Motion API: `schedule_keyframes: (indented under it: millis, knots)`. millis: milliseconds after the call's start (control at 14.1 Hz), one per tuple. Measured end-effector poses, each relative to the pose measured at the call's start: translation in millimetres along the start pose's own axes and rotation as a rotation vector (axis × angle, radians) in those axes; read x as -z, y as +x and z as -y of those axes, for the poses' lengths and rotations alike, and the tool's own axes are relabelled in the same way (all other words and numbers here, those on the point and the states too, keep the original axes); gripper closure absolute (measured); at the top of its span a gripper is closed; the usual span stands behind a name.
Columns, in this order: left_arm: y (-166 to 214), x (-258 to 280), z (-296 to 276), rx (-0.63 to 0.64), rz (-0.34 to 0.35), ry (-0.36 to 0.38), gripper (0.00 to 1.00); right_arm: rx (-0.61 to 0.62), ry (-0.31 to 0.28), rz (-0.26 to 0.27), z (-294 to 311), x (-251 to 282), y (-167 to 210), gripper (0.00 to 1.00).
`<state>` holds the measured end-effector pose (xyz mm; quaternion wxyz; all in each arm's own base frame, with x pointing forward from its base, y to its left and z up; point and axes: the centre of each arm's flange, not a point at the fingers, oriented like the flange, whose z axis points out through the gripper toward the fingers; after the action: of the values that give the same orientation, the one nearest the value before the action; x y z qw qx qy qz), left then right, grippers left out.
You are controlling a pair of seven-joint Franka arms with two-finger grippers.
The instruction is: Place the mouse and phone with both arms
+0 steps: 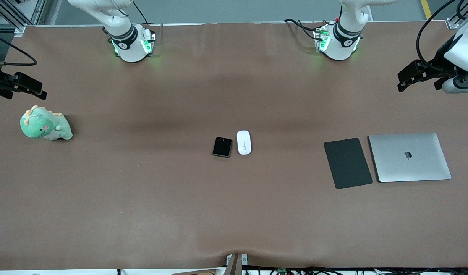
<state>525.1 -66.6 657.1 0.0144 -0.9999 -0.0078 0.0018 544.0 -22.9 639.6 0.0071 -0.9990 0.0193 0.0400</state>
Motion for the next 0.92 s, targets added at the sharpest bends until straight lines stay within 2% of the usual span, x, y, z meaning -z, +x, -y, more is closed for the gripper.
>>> schedule_keyframes:
  millis: [922]
  knots:
    - [0.2,2.7,0.0,0.000,-0.002,-0.001,0.00,0.020,0.002,-0.029,10.9,13.6,-2.3,0.00]
